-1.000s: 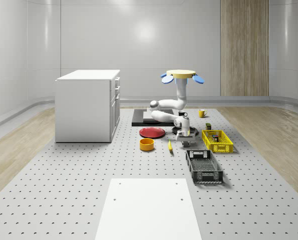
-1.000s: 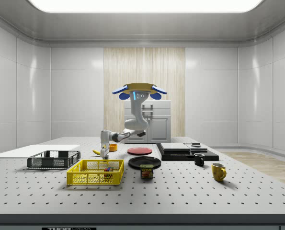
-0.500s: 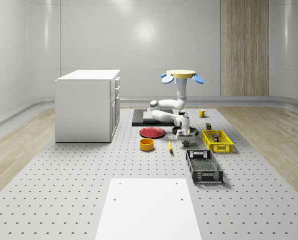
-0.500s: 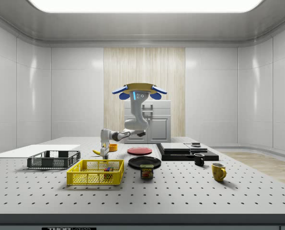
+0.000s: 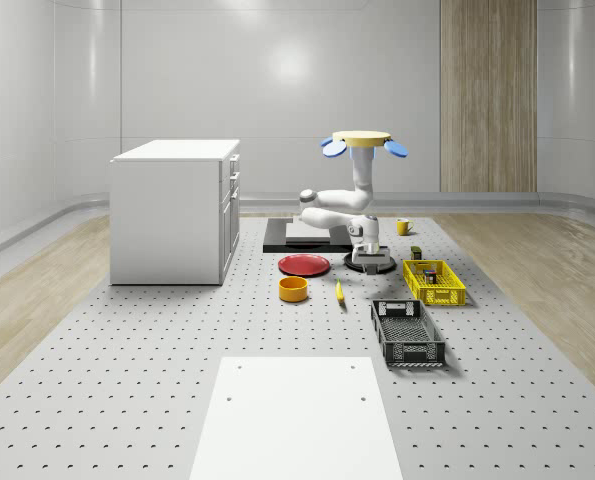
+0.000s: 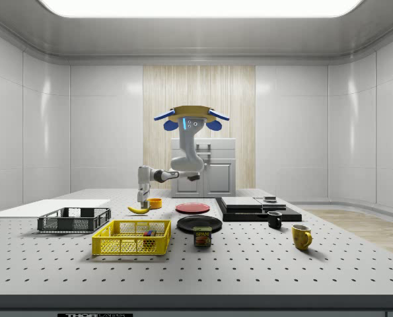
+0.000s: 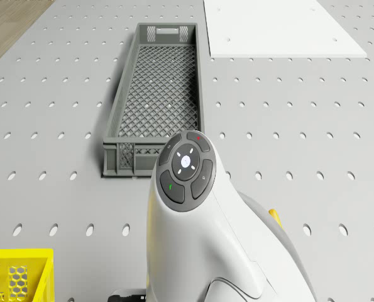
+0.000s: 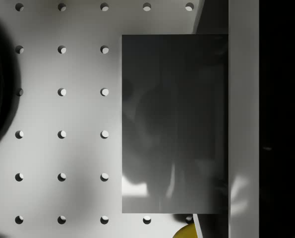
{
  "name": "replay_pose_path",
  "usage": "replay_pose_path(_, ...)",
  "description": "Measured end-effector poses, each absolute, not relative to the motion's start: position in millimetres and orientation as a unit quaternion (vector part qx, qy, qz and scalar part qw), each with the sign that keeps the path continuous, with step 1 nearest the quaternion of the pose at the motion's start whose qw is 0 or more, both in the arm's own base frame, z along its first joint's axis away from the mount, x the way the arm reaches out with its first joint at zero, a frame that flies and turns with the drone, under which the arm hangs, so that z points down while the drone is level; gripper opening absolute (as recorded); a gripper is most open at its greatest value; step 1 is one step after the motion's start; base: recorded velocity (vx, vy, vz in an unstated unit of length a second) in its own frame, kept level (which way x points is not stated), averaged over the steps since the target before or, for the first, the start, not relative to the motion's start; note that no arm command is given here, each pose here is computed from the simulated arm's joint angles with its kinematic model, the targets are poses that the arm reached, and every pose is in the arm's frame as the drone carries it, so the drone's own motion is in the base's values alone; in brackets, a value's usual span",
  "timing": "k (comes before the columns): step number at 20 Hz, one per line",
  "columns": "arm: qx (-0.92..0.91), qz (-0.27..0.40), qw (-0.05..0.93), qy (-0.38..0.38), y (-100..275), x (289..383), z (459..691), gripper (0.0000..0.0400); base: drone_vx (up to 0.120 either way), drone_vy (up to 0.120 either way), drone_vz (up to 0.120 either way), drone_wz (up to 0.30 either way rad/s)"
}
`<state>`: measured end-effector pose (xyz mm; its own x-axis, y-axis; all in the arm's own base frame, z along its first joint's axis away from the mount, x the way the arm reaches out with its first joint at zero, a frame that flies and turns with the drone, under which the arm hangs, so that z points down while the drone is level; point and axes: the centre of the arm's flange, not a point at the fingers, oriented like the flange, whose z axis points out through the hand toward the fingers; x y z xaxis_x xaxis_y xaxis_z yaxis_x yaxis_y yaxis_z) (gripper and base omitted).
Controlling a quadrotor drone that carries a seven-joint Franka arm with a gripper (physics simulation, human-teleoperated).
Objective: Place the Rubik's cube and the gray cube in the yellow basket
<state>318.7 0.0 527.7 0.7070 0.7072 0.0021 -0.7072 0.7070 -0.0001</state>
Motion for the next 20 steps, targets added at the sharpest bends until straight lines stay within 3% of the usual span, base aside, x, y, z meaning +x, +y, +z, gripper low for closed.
replay_pose_path(5, 0.000, 0.383, 0.924, -0.001, 0.0, 318.8, 524.3, 0.0250, 0.120, 0.112, 0.000, 0.000)
replay_pose_path(7, 0.000, 0.383, 0.924, -0.001, 0.0, 318.8, 523.7, 0.0250, 0.080, 0.000, 0.000, 0.000)
replay_pose_path(10, 0.000, 0.383, 0.924, -0.001, 0.0, 318.8, 523.2, 0.0250, 0.000, 0.013, 0.000, 0.000)
replay_pose_path(16, 0.000, 0.383, 0.924, -0.001, 0.0, 318.8, 522.8, 0.0250, 0.000, 0.120, 0.000, 0.000)
replay_pose_path(20, 0.000, 0.383, 0.924, -0.001, 0.0, 318.8, 522.8, 0.0250, 0.000, 0.120, 0.110, 0.000)
